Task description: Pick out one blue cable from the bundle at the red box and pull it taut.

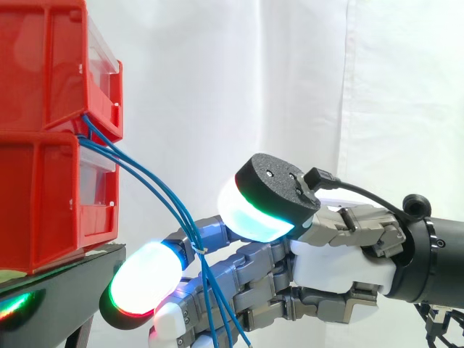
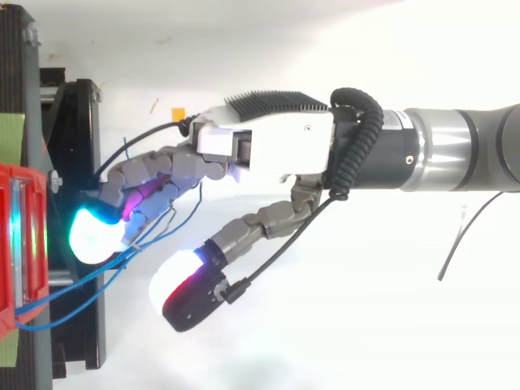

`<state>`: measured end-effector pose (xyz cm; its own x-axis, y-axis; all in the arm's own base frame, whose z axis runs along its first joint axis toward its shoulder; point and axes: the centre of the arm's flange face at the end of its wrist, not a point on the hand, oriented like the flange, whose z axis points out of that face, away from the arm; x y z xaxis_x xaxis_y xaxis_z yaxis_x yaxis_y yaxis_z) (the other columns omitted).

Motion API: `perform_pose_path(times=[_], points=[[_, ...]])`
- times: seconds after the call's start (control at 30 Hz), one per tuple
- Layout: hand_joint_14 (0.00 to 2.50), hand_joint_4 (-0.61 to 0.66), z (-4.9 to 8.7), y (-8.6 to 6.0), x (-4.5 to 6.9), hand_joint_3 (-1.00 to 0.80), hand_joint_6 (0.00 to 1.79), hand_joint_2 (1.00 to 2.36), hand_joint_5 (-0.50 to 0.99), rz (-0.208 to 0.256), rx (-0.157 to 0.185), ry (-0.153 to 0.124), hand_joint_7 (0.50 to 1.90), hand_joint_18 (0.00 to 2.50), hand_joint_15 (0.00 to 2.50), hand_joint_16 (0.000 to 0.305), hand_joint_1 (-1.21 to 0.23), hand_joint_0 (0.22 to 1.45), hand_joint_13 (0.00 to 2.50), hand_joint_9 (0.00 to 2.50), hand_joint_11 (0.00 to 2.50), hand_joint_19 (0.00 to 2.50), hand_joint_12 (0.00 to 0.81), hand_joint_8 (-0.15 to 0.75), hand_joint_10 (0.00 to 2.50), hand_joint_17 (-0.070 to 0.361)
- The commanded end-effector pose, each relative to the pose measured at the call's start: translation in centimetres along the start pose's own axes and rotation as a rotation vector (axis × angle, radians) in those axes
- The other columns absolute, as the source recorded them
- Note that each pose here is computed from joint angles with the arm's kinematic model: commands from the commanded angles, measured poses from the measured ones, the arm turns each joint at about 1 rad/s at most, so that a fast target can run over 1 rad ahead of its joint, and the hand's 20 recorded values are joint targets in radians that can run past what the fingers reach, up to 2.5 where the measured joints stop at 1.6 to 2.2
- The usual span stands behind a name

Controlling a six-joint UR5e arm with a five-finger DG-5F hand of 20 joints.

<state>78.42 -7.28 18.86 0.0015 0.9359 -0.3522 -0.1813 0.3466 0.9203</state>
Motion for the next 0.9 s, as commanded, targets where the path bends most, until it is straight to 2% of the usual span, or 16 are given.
perform_pose_path(times=[0.0, 0.87], points=[[0.01, 0.31, 0.01, 0.03, 0.13, -0.5, 0.5, 1.0, -0.14, 0.0, -0.005, 0.01, 0.83, 0.52, 0.32, 0.051, -0.65, 0.54, 0.68, 0.8, 0.22, 0.62, 0.382, 0.323, 0.01, 0.115], [0.02, 0.29, -0.01, -0.07, -0.35, -0.43, 0.5, 1.01, -0.12, 0.019, -0.008, 0.003, 0.96, 0.57, 0.39, 0.05, -0.65, 0.59, 0.77, 0.86, 0.28, 0.68, 0.381, 0.319, 0.01, 0.113]])
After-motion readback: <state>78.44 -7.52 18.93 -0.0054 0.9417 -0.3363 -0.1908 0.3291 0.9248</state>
